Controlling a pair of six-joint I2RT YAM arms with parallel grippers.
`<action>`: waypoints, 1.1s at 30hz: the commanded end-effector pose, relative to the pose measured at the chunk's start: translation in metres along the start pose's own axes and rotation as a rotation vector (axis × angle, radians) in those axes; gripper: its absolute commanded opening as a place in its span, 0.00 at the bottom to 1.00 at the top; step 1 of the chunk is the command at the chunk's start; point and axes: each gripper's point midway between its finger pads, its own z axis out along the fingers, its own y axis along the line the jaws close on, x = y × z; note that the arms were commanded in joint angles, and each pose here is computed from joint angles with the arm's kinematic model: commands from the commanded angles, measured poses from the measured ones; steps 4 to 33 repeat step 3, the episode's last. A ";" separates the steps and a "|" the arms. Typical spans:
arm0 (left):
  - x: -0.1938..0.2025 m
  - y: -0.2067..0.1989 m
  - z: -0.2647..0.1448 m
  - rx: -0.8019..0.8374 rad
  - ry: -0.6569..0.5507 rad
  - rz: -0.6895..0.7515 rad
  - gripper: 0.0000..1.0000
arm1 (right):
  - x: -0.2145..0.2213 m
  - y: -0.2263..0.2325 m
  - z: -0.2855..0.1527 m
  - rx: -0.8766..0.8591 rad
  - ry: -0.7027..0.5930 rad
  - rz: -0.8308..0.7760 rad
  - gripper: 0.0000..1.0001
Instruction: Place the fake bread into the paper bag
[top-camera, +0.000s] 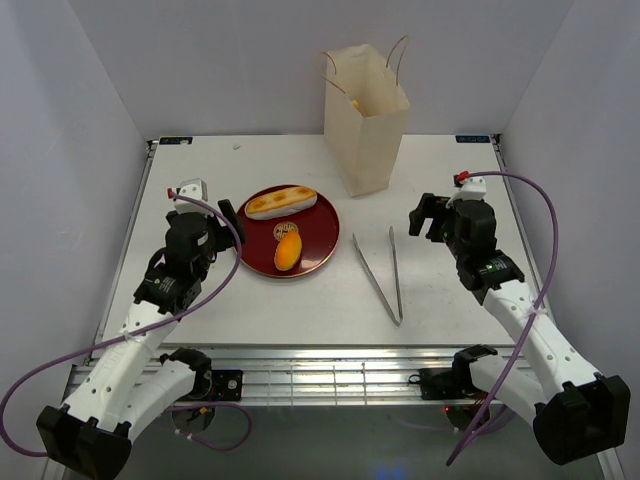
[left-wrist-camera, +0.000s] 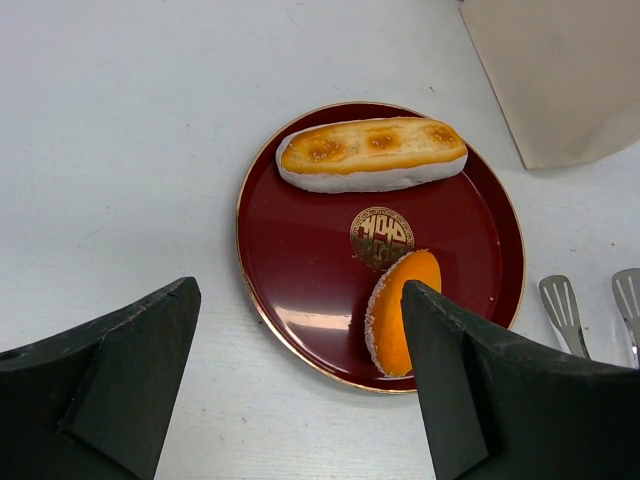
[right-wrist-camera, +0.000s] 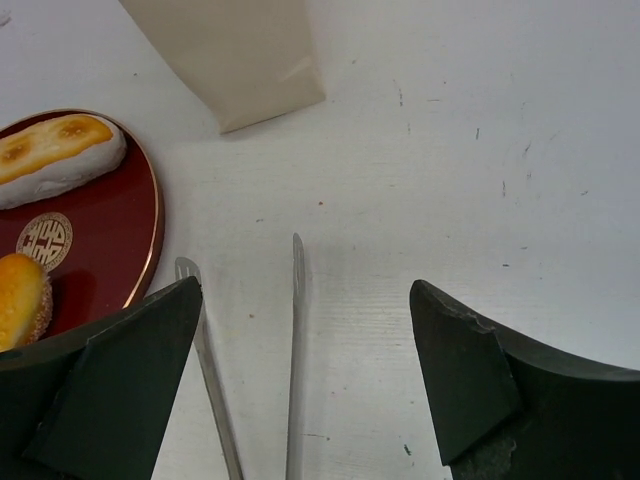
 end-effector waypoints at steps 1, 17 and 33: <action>-0.001 -0.001 0.000 0.007 -0.004 0.006 0.92 | -0.004 0.000 0.001 0.007 -0.021 0.014 0.90; 0.000 -0.001 0.001 0.003 0.001 0.008 0.92 | 0.000 0.000 0.003 0.011 -0.003 0.012 0.90; 0.000 -0.001 0.001 0.003 0.001 0.008 0.92 | 0.000 0.000 0.003 0.011 -0.003 0.012 0.90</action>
